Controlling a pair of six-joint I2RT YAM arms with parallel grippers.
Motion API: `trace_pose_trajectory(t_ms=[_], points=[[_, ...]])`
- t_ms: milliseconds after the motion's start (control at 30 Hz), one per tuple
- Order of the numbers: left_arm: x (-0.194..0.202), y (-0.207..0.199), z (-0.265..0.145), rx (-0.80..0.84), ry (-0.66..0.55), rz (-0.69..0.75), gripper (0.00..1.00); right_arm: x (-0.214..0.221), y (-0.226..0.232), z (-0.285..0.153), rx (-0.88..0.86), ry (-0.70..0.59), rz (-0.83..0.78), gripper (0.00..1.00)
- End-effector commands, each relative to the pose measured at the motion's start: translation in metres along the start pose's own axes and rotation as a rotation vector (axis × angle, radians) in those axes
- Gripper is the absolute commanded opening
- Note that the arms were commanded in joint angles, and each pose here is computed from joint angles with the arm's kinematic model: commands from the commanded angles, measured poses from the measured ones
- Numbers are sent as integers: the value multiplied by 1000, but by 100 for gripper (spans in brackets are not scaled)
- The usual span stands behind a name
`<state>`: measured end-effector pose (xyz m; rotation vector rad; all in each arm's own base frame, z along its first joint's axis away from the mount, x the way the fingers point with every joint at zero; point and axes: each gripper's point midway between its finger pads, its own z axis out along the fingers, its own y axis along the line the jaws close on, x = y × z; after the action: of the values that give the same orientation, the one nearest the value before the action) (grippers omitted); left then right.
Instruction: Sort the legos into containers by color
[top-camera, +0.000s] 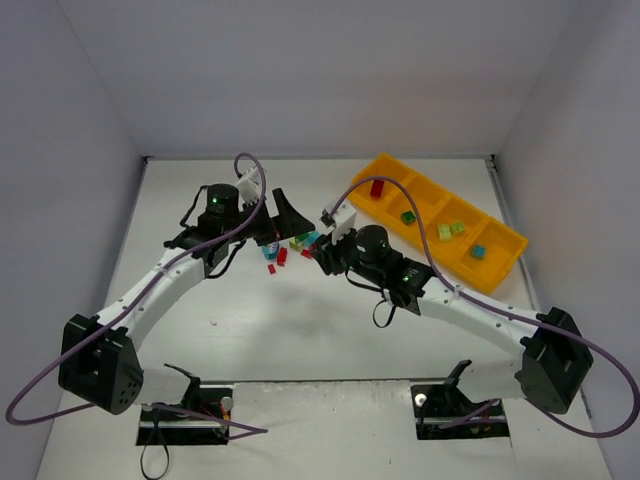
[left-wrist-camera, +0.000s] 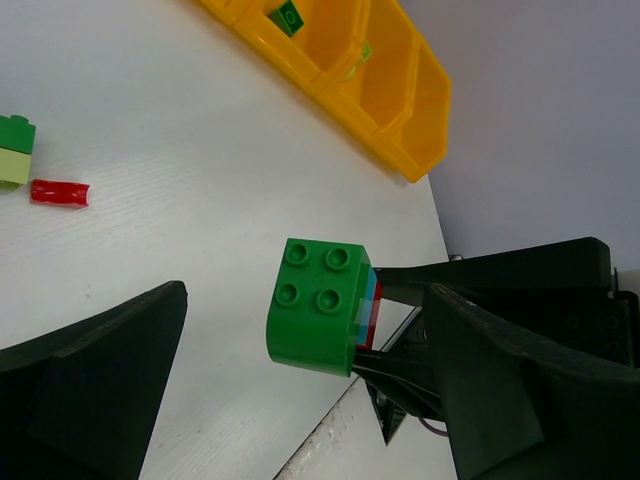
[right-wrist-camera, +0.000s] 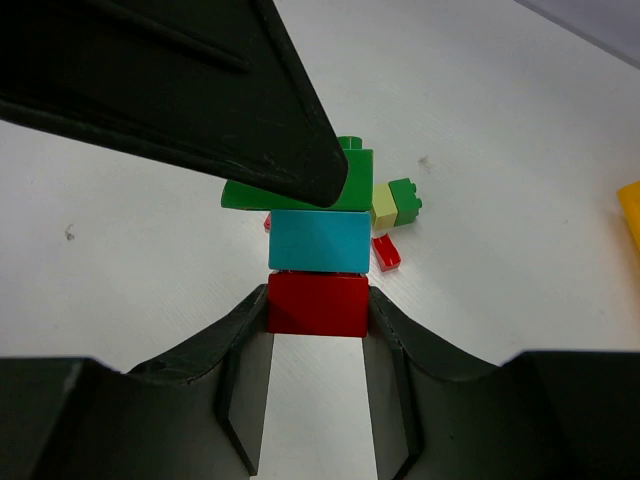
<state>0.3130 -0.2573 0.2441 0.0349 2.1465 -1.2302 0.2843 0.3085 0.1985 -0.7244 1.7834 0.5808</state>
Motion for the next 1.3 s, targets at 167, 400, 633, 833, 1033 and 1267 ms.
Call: trace_pose_trajectory(t_ms=[167,400,633,833,1033,1267], points=[[-24,-28,-2,70,-71,78,81,-32,8,-10,-31,-105,2,0],[-17,-35,4,122,-28,77,63,-33,8,-8,-35,-105,-4,0],[-14,-38,4,133,-11,80,63,-34,9,-9,-39,-109,8,0],[-9,-37,5,134,1,78,55,-31,9,-11,-38,-108,16,0],[-4,-36,9,148,29,70,46,-32,9,-9,-39,-105,10,0],[0,-34,12,152,52,70,45,-34,9,-7,-36,-115,13,0]])
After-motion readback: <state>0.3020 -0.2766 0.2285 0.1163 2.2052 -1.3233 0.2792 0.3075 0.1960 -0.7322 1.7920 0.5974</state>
